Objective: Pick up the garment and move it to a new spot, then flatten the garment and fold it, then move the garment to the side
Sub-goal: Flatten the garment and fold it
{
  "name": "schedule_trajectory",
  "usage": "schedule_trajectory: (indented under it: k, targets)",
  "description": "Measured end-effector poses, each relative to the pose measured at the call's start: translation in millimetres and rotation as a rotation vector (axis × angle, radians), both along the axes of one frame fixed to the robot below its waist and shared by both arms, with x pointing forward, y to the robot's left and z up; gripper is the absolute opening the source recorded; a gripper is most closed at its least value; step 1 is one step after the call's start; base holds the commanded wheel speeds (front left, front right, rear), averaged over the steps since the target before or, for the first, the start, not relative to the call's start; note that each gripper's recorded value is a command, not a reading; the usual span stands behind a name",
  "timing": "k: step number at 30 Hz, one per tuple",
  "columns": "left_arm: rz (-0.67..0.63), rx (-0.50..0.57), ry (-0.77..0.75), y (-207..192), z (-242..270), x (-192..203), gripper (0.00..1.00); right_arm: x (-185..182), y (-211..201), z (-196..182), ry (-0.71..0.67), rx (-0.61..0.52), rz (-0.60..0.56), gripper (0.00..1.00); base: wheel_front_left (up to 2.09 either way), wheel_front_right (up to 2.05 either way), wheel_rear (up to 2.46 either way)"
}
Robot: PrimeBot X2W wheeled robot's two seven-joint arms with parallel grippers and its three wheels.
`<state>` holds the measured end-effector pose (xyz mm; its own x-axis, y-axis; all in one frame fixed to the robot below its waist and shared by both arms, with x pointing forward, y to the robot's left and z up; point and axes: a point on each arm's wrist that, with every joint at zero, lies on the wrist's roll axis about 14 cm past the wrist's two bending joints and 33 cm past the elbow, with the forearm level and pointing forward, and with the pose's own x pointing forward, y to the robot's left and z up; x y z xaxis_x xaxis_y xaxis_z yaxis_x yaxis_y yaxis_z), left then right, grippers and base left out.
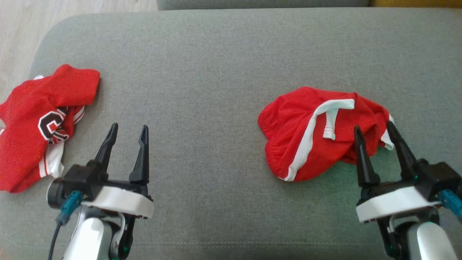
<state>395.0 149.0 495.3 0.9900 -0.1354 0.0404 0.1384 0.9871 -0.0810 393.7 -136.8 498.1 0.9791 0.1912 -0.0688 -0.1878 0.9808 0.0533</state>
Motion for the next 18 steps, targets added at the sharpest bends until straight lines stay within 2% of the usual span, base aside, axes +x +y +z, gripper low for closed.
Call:
schedule_trajectory:
  k: [12, 18]
  targets:
    - [0.005, 0.002, -0.003, 1, 1, -1, 1.0, -3, 0, -6, 0.033, 0.0, 0.002, 1.0, 0.0, 0.0, 0.0]
    - [0.006, 0.003, 0.016, 1, -6, 1, 1.0, -4, 12, -37, 0.178, -0.019, 0.042, 1.0, 0.0, 0.0, 0.0]
